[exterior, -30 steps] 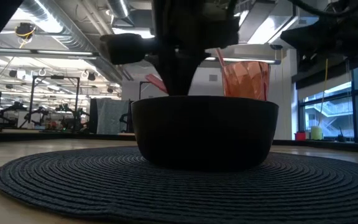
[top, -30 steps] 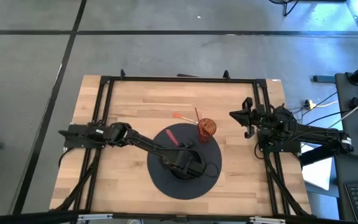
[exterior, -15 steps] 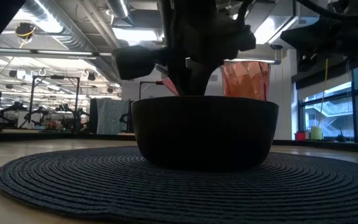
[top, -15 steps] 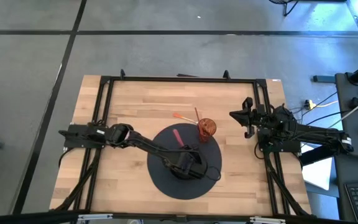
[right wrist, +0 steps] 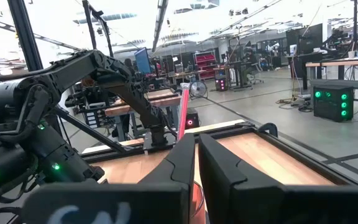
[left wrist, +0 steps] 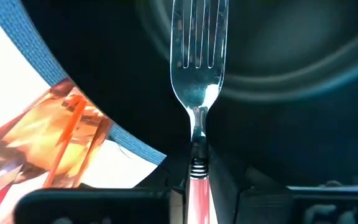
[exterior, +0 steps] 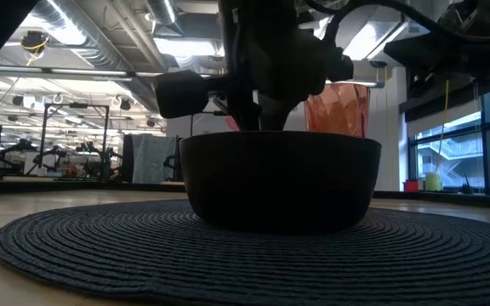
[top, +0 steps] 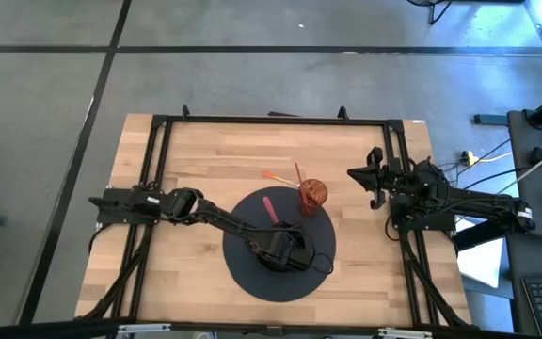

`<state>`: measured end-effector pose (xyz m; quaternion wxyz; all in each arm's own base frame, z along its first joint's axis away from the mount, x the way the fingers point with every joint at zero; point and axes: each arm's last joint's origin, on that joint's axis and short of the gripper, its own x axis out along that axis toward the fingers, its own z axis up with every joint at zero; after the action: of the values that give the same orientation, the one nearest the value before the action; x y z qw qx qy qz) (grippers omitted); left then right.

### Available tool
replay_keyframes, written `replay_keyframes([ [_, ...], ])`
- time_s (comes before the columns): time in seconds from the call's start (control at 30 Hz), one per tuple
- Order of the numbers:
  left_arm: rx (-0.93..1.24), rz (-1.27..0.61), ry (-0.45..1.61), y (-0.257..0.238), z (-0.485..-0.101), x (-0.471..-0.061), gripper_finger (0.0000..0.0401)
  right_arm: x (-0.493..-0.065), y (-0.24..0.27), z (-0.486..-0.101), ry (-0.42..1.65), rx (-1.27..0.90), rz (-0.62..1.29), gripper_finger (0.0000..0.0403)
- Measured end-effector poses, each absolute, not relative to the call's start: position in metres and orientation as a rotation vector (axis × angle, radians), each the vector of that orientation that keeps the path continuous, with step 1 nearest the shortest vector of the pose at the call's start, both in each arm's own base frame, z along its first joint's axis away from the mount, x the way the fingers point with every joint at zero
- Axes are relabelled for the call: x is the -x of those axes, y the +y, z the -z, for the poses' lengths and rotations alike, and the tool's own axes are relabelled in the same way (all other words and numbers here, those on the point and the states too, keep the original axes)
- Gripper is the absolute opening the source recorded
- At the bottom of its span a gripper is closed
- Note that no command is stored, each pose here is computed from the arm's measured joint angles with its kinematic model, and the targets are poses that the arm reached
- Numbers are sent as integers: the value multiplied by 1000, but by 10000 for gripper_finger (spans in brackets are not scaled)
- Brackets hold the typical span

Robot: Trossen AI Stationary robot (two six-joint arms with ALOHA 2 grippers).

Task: Pick & Place Utensil
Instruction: Put the pink fork into the black bowl on the blue mat, then put the orange spoon into the black bowl on the blue mat

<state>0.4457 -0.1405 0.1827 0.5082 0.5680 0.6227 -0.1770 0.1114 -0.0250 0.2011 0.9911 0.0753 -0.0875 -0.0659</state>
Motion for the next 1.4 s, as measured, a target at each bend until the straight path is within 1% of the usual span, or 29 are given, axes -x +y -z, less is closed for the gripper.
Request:
replay_keyframes([
  [0.17,-1339,443,1510,-141,-182,-444,65,-111,-25,-201,-175,-151,132,23],
  [0.4,-1320,402,1515,-141,-183,-444,71,-111,-25,-201,-175,-151,132,23],
  [0.53,-1344,277,1545,-142,-186,-439,71,-111,-25,-201,-175,-151,132,23],
  [0.67,-1362,140,1614,-144,-206,-424,71,-111,-25,-201,-171,-152,133,23],
  [0.77,-1275,38,1544,-149,-224,-419,71,-111,-25,-200,-170,-159,131,23],
  [0.9,-1128,105,1498,-153,-252,-406,71,-112,-25,-200,-169,-170,131,23],
  [0.97,-1037,86,1471,-152,-265,-401,72,-112,-25,-200,-169,-174,131,23],
  [1.07,-875,9,1411,-142,-293,-391,72,-112,-25,-200,-169,-179,130,23],
  [1.2,-708,-33,1370,-127,-324,-364,70,-112,-25,-200,-166,-183,127,23],
  [1.3,-635,-97,1343,-115,-341,-334,60,-112,-25,-200,-162,-183,120,23],
  [1.4,-592,-193,1247,-100,-346,-301,46,-112,-25,-200,-160,-183,119,23],
])
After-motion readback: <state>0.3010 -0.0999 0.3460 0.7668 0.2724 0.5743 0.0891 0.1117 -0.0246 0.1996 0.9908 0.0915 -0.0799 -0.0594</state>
